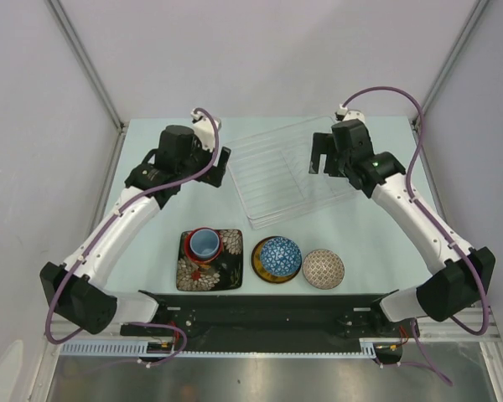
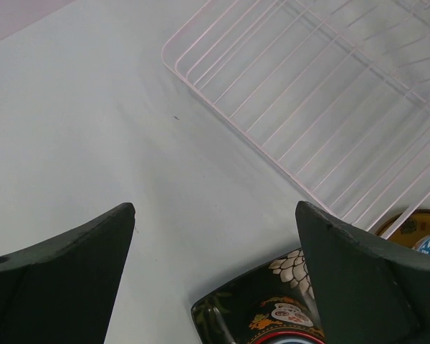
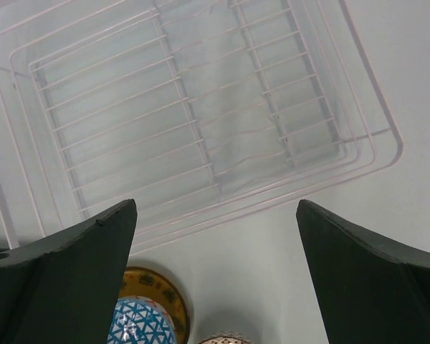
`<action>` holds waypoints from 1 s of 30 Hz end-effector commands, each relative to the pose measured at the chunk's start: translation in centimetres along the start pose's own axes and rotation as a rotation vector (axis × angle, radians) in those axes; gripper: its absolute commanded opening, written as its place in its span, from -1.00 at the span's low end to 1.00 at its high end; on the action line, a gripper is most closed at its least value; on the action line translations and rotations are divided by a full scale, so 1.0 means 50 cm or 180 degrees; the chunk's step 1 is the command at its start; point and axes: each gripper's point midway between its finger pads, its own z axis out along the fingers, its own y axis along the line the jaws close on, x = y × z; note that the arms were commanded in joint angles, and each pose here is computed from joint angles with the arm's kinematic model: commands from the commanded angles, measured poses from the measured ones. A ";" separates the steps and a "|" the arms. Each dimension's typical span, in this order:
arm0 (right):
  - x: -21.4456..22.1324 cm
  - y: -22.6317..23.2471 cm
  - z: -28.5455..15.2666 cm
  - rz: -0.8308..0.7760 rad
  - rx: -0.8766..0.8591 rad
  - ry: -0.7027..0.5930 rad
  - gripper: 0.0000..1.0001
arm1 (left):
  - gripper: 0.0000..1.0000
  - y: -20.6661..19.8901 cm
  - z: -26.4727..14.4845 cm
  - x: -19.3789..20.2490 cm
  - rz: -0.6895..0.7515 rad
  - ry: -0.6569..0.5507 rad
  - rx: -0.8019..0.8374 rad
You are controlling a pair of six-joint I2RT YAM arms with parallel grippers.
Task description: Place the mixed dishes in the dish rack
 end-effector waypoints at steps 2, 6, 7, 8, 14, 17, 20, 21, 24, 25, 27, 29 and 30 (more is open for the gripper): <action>-0.039 -0.062 0.000 0.0255 0.0155 -0.0170 0.99 | 0.99 0.001 0.021 0.007 -0.0246 0.0033 -0.0065; -0.057 -0.102 0.013 0.0410 0.0188 -0.0242 0.99 | 0.99 -0.011 0.041 0.041 -0.0405 0.0075 -0.0046; -0.055 -0.111 0.018 0.0437 0.0220 -0.0234 1.00 | 0.99 -0.013 0.045 0.042 -0.0425 0.0050 -0.0064; -0.056 -0.127 0.024 0.0468 0.0275 -0.0230 0.99 | 0.99 -0.018 0.051 0.056 -0.0458 0.0093 -0.0071; -0.047 -0.173 0.059 0.0455 0.0447 -0.0184 1.00 | 0.99 -0.046 0.086 0.092 -0.0434 0.0228 -0.0042; -0.049 -0.212 0.089 0.0541 0.0555 -0.0168 0.99 | 0.99 -0.064 0.116 0.104 -0.0399 0.0305 -0.0033; -0.039 -0.241 0.124 0.0621 0.0666 -0.0109 0.99 | 0.99 -0.085 0.150 0.119 -0.0388 0.0410 0.0023; -0.031 -0.245 0.143 0.0623 0.0692 -0.0065 1.00 | 0.99 -0.089 0.159 0.114 -0.0391 0.0367 0.0043; -0.004 -0.252 0.181 0.0617 0.0747 0.0070 0.99 | 0.99 -0.094 0.188 0.126 -0.0388 0.0400 0.0047; 0.001 -0.257 0.187 0.0616 0.0782 0.0092 0.99 | 0.99 -0.094 0.195 0.122 -0.0384 0.0405 0.0041; 0.010 -0.264 0.201 0.0629 0.0831 0.0128 0.99 | 0.99 -0.095 0.209 0.133 -0.0355 0.0472 0.0027; 0.025 -0.271 0.218 0.0628 0.0877 0.0196 1.00 | 0.99 -0.092 0.216 0.135 -0.0290 0.0472 0.0012; 0.030 -0.273 0.222 0.0624 0.0893 0.0217 1.00 | 1.00 -0.087 0.225 0.144 -0.0260 0.0515 -0.0029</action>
